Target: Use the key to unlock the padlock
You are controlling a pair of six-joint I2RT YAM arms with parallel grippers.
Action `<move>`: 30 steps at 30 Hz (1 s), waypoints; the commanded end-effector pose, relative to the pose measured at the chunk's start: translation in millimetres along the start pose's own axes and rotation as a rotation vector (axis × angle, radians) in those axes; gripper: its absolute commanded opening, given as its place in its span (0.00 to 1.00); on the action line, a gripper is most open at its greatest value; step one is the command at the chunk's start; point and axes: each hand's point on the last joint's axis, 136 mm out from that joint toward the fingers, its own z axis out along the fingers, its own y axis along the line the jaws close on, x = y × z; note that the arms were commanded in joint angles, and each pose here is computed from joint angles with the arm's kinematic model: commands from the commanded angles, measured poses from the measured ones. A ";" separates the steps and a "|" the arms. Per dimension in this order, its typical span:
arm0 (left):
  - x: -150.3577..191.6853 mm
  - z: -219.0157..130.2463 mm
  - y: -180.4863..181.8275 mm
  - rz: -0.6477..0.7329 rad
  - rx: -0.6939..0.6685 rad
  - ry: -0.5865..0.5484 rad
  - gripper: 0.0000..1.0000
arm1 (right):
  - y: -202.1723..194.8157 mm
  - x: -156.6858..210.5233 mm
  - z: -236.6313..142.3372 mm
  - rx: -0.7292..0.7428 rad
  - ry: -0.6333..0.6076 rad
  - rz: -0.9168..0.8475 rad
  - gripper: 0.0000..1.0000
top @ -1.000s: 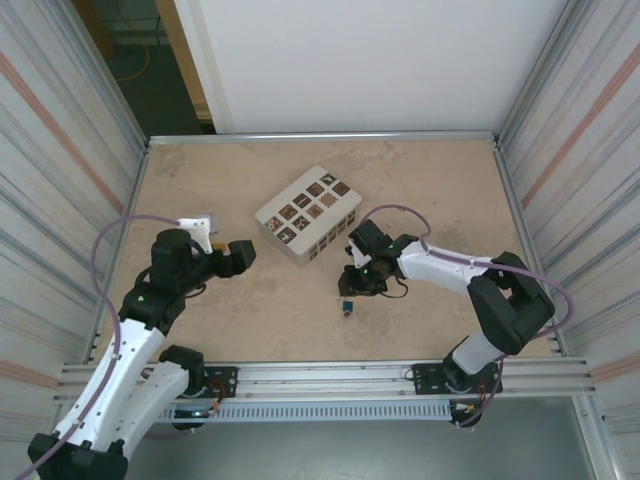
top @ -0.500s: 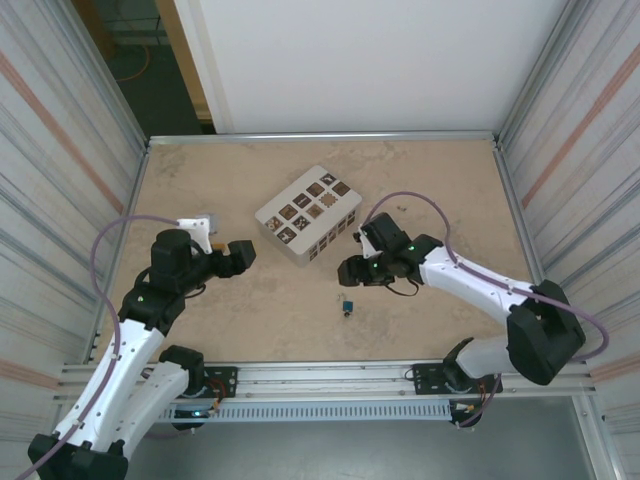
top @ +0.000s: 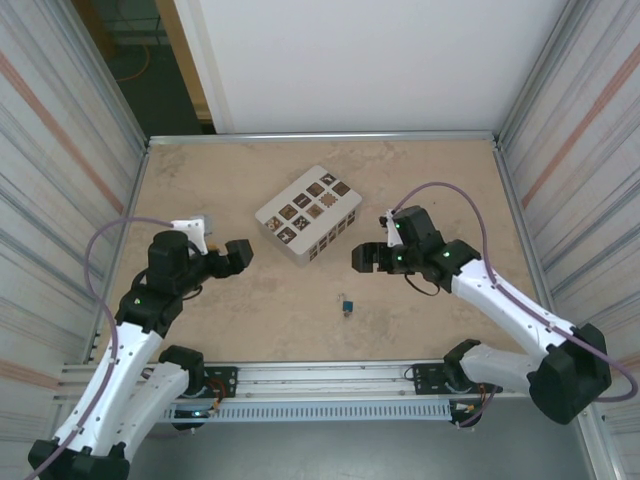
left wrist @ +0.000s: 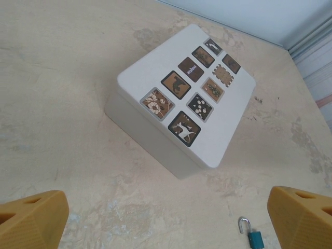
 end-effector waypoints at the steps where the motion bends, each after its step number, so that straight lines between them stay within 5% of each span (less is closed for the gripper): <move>1: -17.2 -9.7 4.6 0.003 -0.044 -0.059 0.99 | -9.5 -11.3 -13.2 0.005 -0.087 -0.001 0.96; 14: -43.9 -13.8 22.6 0.007 -0.149 -0.150 0.99 | -55.5 -57.0 -65.9 0.084 -0.368 0.019 0.99; 30: -69.4 -25.2 59.5 0.094 -0.357 -0.296 0.99 | -128.9 -68.4 -82.8 0.364 -0.594 -0.112 0.99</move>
